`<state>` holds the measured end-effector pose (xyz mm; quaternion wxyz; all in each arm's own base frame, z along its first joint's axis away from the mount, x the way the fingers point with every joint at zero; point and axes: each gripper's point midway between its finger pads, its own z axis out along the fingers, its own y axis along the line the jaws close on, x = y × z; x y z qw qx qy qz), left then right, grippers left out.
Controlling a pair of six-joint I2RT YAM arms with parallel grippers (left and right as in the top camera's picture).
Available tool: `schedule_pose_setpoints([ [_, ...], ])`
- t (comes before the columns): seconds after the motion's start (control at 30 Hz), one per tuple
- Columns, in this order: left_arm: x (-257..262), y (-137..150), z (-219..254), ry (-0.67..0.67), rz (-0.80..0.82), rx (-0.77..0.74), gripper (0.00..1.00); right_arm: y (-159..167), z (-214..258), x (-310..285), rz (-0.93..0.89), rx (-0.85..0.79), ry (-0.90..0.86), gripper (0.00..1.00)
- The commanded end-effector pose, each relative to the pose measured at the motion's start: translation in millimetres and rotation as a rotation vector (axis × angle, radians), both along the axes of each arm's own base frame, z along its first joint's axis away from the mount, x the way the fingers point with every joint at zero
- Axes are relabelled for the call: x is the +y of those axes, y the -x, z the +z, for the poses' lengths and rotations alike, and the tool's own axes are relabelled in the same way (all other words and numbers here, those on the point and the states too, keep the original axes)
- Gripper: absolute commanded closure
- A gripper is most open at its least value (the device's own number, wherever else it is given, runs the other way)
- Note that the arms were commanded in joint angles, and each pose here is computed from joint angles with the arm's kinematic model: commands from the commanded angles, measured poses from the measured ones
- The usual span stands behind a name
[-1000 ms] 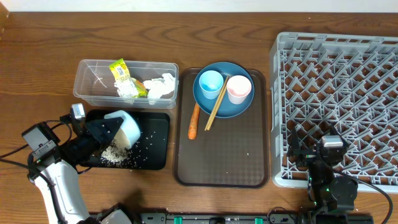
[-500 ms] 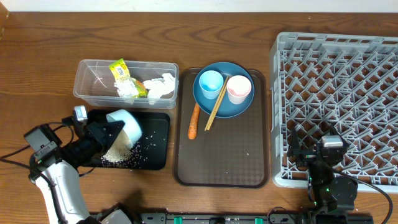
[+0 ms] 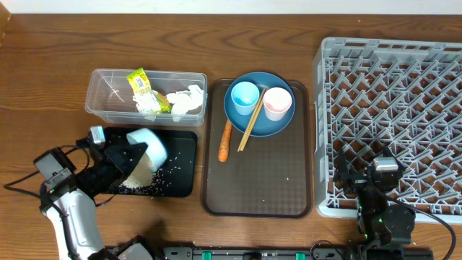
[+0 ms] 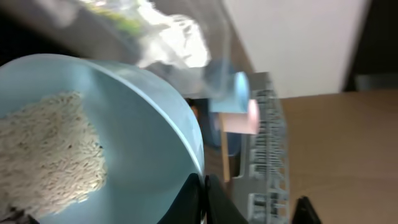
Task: Sort waste into correct bins and load items into the dishwasher rack
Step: 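Tilt the bowl with left gripper to pour rice onto black tray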
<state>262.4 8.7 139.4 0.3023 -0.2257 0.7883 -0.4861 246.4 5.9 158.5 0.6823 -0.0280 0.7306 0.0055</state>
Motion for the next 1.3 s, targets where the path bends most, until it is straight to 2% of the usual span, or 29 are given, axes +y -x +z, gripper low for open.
schedule_pose_setpoints([
  [0.0,-7.4,1.3,15.9,0.087,-0.031,-0.052,0.94,0.2,-0.5,-2.1,-0.01,0.001,-0.012,0.01],
  [0.2,-10.5,4.5,16.0,0.105,-0.038,-0.044,0.94,0.2,-0.5,-2.2,-0.011,0.001,-0.012,0.01],
  [0.3,-16.4,6.5,29.6,0.169,-0.069,-0.094,0.94,0.2,-0.5,-2.1,-0.01,0.001,-0.012,0.01],
  [0.43,-13.4,3.0,29.5,0.143,-0.07,-0.116,0.94,0.2,-0.5,-2.1,-0.01,0.001,-0.012,0.01],
  [0.53,-16.4,5.1,34.0,0.178,-0.081,-0.124,0.94,0.2,-0.5,-2.1,-0.01,0.001,-0.012,0.01],
  [0.6,-10.7,2.2,25.5,0.131,-0.055,-0.097,0.94,0.2,-0.5,-2.1,-0.01,0.001,-0.012,0.01],
  [0.77,-15.4,5.3,42.3,0.222,-0.086,-0.149,0.94,0.2,-0.5,-2.2,-0.011,0.001,-0.012,0.01],
  [1.1,-8.1,1.7,22.2,0.135,-0.038,-0.071,0.94,0.2,-0.5,-2.1,-0.01,0.001,-0.012,0.01],
  [1.27,4.3,-0.7,-1.4,0.061,0.041,0.053,0.94,0.2,-0.5,-2.1,-0.01,0.001,-0.012,0.01],
])
